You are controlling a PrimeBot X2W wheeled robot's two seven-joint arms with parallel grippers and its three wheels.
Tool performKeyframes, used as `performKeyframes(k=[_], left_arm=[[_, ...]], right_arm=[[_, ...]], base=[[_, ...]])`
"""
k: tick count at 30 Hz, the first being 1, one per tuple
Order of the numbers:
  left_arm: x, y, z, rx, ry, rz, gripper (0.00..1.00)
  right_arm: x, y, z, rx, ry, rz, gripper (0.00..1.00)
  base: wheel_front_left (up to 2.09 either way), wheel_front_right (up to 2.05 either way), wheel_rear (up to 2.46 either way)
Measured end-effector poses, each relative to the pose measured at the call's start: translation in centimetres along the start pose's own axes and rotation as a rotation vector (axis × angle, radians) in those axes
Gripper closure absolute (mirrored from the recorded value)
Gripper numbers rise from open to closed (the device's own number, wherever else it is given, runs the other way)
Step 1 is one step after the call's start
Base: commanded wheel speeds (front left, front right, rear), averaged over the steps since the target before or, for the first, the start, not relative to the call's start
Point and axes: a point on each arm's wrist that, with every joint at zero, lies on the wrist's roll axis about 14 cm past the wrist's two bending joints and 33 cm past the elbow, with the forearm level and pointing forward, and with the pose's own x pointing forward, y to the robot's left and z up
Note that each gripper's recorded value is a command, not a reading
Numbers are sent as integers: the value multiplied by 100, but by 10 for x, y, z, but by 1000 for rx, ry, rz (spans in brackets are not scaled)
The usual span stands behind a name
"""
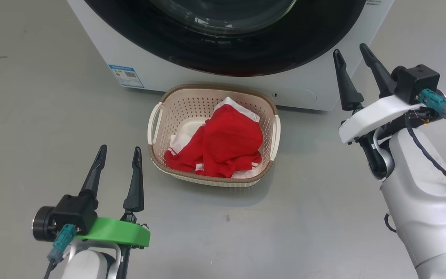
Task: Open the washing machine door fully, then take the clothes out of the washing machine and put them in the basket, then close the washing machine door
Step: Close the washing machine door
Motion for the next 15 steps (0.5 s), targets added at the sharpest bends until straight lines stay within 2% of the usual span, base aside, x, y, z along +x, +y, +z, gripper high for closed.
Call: performKeyframes(k=[5,15], left_arm=[[-4,-10,1,-6,-1,-37,0],[-26,-25,-11,-1,42,-103,0]], right_arm=[[-26,-9,5,35,-16,-55,0],[-99,-19,-12,72,24,-164,0]], base=[[0,0,0],[0,0,0]])
